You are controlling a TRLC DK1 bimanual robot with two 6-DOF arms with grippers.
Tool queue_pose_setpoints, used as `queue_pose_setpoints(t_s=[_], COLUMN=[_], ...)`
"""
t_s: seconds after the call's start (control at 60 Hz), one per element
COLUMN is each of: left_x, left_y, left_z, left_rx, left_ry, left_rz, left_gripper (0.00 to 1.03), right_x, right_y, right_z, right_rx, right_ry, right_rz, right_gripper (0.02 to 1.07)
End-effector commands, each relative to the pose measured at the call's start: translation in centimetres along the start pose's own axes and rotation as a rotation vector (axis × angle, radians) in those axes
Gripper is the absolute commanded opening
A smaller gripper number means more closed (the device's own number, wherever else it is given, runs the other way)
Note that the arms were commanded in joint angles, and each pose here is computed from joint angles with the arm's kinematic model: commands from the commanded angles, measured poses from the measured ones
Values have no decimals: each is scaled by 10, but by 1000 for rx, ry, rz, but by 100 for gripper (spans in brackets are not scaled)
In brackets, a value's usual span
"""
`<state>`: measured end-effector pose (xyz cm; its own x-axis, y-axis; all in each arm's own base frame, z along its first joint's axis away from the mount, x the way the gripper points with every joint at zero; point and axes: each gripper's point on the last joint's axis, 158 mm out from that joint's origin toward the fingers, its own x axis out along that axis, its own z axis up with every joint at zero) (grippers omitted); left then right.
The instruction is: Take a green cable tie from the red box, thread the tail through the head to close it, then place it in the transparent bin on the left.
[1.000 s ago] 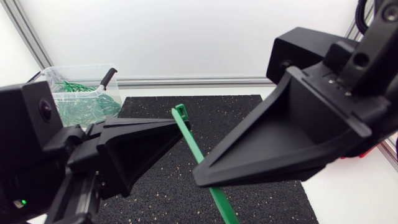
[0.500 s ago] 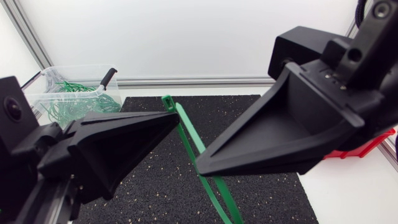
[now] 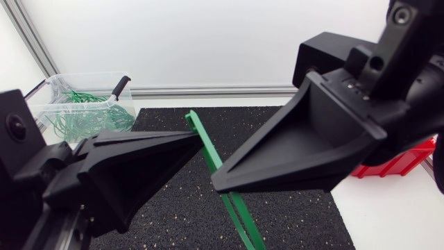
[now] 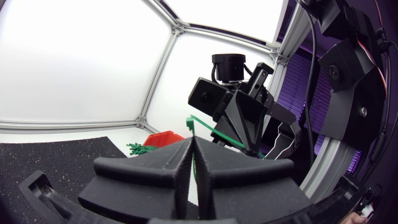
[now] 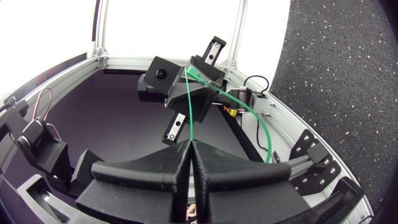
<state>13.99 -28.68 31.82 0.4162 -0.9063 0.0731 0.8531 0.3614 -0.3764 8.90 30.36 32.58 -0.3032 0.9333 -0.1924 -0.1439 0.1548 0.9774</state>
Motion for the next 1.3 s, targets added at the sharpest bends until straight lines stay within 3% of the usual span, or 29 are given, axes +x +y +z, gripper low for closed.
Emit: queue_pose_setpoints(t_s=[0.0, 1.283], left_x=[1, 2], left_y=[3, 12], left_z=[-9, -7], left_rx=[15, -16], left_ry=[18, 17], left_rz=[8, 42], left_gripper=[4, 4], right_x=[3, 3], right_y=[-8, -8], right_z=[4, -3], right_rx=[42, 13], right_ry=[5, 1], right_rz=[-3, 4], right_gripper=[8, 8])
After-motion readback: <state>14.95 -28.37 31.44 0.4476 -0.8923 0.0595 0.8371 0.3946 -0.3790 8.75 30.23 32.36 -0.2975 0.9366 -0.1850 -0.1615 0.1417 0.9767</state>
